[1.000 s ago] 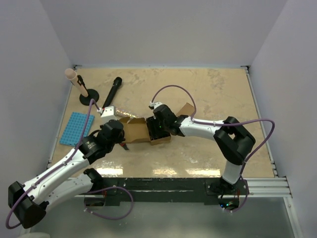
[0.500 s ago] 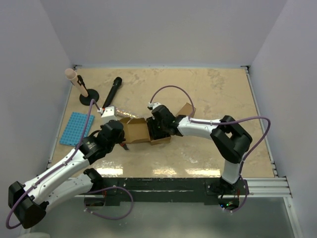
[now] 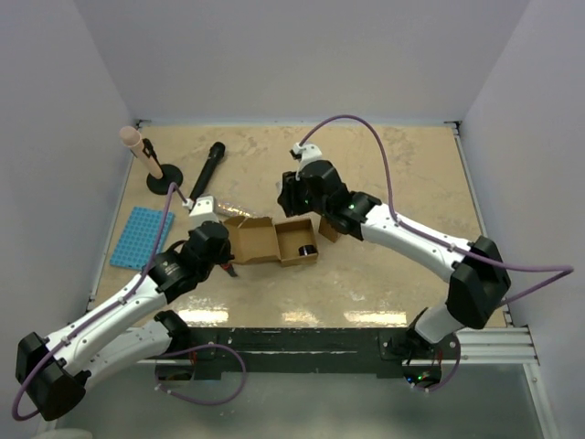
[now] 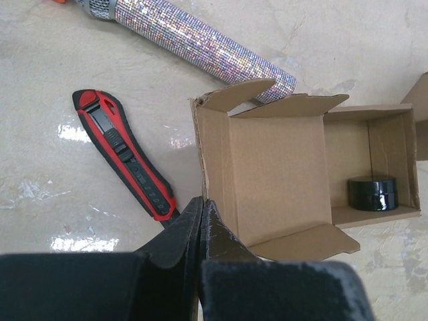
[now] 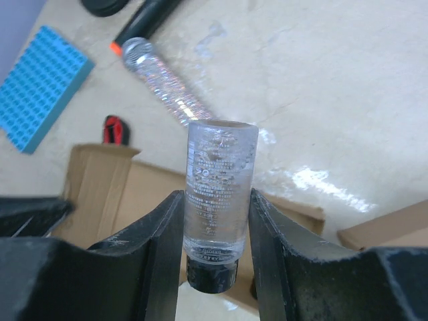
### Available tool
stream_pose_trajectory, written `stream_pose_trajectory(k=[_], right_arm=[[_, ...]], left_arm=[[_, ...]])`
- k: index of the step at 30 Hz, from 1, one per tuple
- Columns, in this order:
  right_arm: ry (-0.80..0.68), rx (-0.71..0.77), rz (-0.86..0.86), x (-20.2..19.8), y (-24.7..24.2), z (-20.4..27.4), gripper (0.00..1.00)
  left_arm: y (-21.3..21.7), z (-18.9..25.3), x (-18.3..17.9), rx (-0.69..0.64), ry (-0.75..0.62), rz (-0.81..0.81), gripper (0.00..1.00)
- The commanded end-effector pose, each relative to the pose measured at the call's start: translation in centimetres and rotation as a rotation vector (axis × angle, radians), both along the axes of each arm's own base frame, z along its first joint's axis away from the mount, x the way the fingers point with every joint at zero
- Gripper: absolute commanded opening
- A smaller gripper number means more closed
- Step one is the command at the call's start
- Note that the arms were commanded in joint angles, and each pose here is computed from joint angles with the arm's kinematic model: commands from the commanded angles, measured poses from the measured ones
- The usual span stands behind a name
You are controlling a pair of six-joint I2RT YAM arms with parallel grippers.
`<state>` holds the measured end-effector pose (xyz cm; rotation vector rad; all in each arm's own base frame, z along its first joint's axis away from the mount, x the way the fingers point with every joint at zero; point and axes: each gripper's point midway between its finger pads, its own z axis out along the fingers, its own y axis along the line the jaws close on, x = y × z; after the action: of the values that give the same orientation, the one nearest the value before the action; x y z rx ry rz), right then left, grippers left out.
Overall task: Unpack the express box
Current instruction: Pick up the product from the express box, then place the product at the center of the board.
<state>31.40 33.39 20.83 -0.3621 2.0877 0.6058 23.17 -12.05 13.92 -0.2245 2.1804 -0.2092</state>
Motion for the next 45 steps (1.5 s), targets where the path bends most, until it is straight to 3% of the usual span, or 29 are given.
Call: stream_pose_trajectory(k=[1, 9, 20, 25, 28, 31, 34, 39, 45], right_arm=[[-0.019, -0.060, -0.147, 5.6, -2.5, -0.4, 0.27], [0.080, -0.125, -0.234, 14.9, -2.4, -6.4, 0.25], [0.185, -0.232, -0.231, 16.1, -2.4, -13.5, 0.35], [0.213, -0.251, -0.232, 15.1, -3.0, -14.2, 0.55], [0.217, -0.248, -0.251, 14.4, -3.7, -14.0, 0.61], [0.202, -0.231, -0.271, 13.7, -4.3, -12.8, 0.63], [0.132, -0.160, -0.304, 12.8, -5.2, -8.6, 0.63], [0.044, -0.131, -0.241, 7.9, -5.1, -2.1, 0.64], [0.111, -0.261, -0.071, -0.4, -2.6, -4.8, 0.63]], left_arm=[[-0.6, -0.1, 0.3, -0.021, -0.017, -0.027, 0.00], [-1.2, -0.5, 0.1, -0.040, -0.008, -0.050, 0.00], [-1.5, -1.6, -0.2, -0.031, 0.010, -0.084, 0.00], [-1.5, -1.6, -0.2, -0.023, 0.010, -0.087, 0.00], [-1.4, -1.8, -0.1, -0.022, 0.011, -0.084, 0.00], [-1.4, -2.1, -0.2, -0.019, 0.021, -0.087, 0.00], [-1.5, -2.3, -0.3, -0.019, 0.028, -0.090, 0.00], [-1.9, -2.7, -0.3, -0.041, 0.034, -0.093, 0.00], [-2.0, -3.1, -0.4, -0.053, 0.038, -0.091, 0.00]])
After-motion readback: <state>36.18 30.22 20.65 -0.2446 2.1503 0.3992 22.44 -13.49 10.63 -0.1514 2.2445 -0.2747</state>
